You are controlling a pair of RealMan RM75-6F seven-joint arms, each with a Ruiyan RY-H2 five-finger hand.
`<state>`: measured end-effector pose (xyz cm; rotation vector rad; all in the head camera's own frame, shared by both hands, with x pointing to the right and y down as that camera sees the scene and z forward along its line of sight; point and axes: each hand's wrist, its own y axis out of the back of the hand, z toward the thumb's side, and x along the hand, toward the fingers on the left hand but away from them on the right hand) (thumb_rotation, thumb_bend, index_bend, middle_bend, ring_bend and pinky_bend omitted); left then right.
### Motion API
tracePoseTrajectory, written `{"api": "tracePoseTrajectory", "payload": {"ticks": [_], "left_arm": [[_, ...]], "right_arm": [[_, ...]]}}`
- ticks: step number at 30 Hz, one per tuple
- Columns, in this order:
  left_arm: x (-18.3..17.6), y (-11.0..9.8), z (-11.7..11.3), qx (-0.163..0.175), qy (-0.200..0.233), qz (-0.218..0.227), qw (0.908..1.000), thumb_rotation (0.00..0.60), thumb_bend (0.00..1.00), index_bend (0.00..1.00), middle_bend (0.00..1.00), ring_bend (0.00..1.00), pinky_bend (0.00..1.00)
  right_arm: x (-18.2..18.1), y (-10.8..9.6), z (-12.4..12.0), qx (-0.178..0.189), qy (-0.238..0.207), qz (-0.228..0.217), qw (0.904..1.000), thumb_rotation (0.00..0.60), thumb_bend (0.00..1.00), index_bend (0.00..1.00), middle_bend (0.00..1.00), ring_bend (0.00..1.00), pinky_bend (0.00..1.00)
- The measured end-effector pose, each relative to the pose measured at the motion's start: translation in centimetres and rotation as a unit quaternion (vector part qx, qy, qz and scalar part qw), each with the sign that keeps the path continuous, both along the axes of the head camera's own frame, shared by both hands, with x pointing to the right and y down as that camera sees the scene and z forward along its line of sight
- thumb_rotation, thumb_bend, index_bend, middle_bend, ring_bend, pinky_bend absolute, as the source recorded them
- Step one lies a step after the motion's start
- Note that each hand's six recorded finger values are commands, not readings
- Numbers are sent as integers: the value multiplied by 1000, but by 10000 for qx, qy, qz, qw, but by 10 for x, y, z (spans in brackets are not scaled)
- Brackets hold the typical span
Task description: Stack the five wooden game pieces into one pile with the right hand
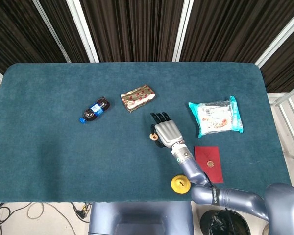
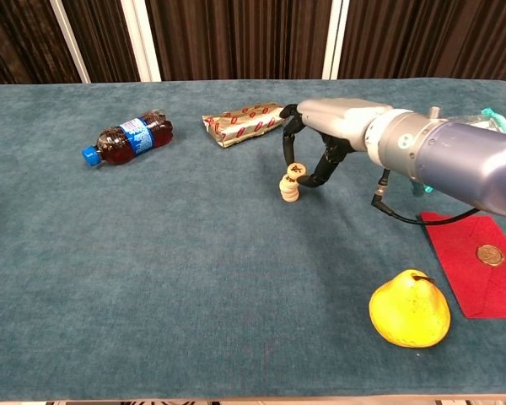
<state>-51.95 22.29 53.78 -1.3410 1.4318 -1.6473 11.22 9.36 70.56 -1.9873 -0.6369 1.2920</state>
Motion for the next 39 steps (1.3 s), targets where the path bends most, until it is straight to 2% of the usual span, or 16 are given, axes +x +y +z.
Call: {"api": "tracePoseTrajectory", "payload": {"ticks": [27,39], "left_arm": [[2,-1,0,1,3,33,10000,600,610,105,0,0,0],[1,-1,1,-9,1,24,10000,600,610,105,0,0,0]], "right_arm": [[-6,-11,20,-286,93,371,9989,600,397,530,0,0,0],[-6,-11,20,-295,68,389,9988,600,397,521,0,0,0]]}}
